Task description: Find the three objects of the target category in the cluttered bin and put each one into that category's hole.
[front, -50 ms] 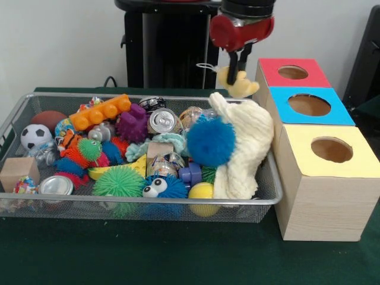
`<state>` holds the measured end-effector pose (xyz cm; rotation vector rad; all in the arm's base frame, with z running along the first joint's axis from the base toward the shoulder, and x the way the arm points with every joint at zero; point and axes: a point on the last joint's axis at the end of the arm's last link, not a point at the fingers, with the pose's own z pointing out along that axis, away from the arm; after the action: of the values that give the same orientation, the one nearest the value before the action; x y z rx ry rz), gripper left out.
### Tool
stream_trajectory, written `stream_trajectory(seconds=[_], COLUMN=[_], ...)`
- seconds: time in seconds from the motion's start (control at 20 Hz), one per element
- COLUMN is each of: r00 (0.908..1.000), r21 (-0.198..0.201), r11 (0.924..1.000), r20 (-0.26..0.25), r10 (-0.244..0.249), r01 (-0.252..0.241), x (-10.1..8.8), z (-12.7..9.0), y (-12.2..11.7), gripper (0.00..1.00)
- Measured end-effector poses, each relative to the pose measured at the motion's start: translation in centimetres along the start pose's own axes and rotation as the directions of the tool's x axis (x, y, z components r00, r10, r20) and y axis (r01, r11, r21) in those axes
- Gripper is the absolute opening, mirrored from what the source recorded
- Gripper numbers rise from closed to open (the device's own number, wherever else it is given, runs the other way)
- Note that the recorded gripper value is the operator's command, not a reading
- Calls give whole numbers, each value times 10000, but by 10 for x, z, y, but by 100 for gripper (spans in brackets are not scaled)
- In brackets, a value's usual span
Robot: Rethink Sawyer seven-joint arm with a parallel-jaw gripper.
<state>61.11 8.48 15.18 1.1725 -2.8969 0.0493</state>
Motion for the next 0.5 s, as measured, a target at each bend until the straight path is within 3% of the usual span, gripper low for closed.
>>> stream_trajectory(seconds=[0.25, 0.5], r00=[9996, 9993], r21=[-98, -58], r11=[9996, 9994], r20=[-77, -152], r10=[-278, -336], r01=[277, 335], x=[-18, -22], z=[-12, -21], y=[25, 30], gripper=[0, 0])
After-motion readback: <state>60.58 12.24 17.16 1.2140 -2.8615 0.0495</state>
